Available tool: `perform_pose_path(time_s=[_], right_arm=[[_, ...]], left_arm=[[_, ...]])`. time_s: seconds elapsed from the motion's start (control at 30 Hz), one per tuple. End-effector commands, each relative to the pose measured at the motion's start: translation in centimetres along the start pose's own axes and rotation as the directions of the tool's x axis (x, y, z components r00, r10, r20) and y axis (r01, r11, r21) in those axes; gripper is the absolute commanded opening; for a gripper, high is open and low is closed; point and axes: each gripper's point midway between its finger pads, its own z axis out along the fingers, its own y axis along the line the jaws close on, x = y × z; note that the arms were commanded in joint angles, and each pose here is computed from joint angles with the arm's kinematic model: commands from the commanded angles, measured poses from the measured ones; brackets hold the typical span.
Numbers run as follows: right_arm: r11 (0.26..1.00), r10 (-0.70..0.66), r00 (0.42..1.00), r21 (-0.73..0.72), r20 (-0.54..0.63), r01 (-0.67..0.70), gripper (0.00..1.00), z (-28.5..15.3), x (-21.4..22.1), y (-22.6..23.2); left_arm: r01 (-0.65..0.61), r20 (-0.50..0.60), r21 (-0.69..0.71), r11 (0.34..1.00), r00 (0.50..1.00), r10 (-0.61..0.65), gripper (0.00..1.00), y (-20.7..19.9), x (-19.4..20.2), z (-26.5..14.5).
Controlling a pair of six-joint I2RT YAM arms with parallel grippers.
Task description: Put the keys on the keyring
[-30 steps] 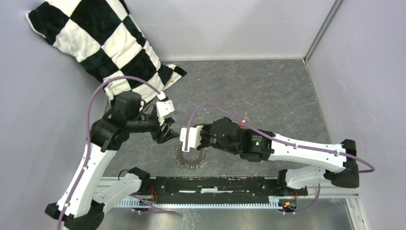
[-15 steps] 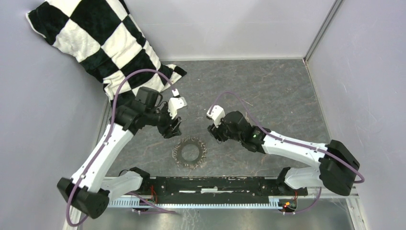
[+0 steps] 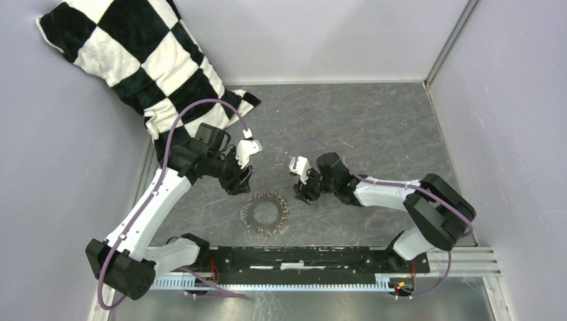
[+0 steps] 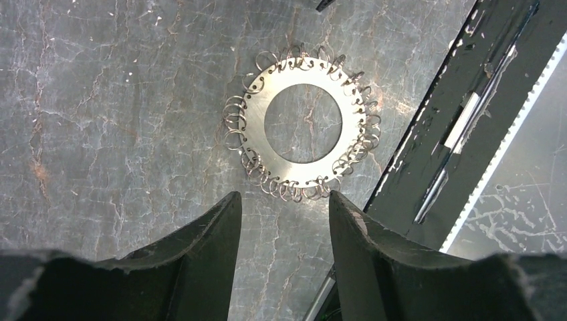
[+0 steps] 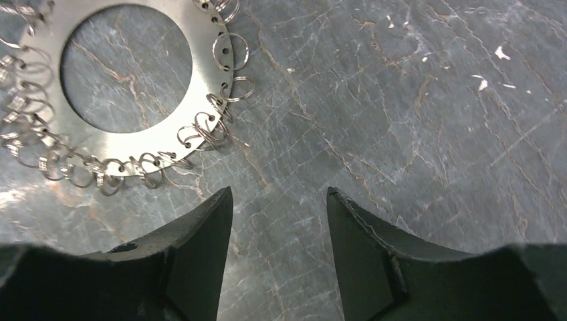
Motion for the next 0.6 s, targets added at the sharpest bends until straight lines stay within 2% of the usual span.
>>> perform_pose_path(time_s=[0.0,0.2,0.33,0.57], right_arm=[[0.986,-0.166,0.983,-0.019,0.075,0.168,0.61,1.7,-1.8,-0.7],[0.963,-0.254,0.960,-0.060,0.117,0.262,0.61,2.9,-1.5,-0.3],[0.941,-0.294,0.944,-0.128,0.151,0.314,0.54,3.7,-2.0,0.6],[0.910,-0.315,0.934,-0.227,0.168,0.347,0.49,4.6,-1.0,3.0]], left_arm=[[-0.063,0.006,-0.019,0.998,0.998,0.063,0.57,0.1,0.3,-0.7],[-0.068,0.026,-0.021,0.997,0.997,0.068,0.57,-0.2,0.1,-1.0],[-0.057,0.034,-0.022,0.998,0.998,0.057,0.58,-0.2,-0.3,-1.0],[-0.060,0.038,-0.038,0.998,0.997,0.061,0.58,0.0,-0.6,-1.3]])
